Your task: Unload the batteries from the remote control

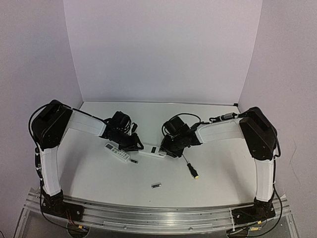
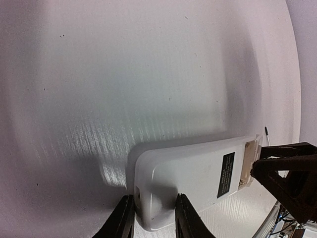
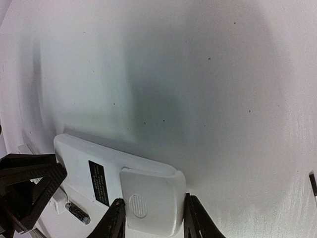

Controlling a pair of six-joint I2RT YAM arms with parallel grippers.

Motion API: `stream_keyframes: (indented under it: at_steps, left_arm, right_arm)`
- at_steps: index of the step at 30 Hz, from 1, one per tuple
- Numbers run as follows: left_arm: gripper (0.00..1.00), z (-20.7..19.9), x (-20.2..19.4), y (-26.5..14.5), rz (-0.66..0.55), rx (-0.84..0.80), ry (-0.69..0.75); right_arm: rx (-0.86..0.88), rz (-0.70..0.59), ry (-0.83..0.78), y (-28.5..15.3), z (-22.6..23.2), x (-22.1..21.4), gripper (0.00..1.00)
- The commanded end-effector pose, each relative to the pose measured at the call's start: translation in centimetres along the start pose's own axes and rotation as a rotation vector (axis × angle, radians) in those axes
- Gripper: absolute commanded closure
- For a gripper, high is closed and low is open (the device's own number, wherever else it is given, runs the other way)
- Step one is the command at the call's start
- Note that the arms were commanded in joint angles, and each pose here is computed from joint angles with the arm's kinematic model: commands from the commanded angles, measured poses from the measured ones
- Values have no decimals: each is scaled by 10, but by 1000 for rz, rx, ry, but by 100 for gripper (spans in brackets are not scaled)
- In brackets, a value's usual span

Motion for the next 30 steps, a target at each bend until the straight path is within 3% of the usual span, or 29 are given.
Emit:
stream_keyframes:
  at_steps: [1,21,30]
  left_arm:
    - [72,34,-29,12,91,125,-21]
    - [72,33,-29,11,87,124,-20]
    - [72,35,-29,11,88,130,-22]
  right_arm:
    - [-48,-21,-2,4,-4,3,65]
    - [-31,-12,-32,1,11,2,56]
    - [-44,-36,-11,-7,7,3,47]
Point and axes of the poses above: each gripper's point midway between its finger pads, its own y axis out along the fingers, its own z axis along the line the jaws close on, x = y × z, the point moved 1 cm from there along -y, back along the fingers, and after that the axes turned 10 degrees about -y, right-handed, at the moved point
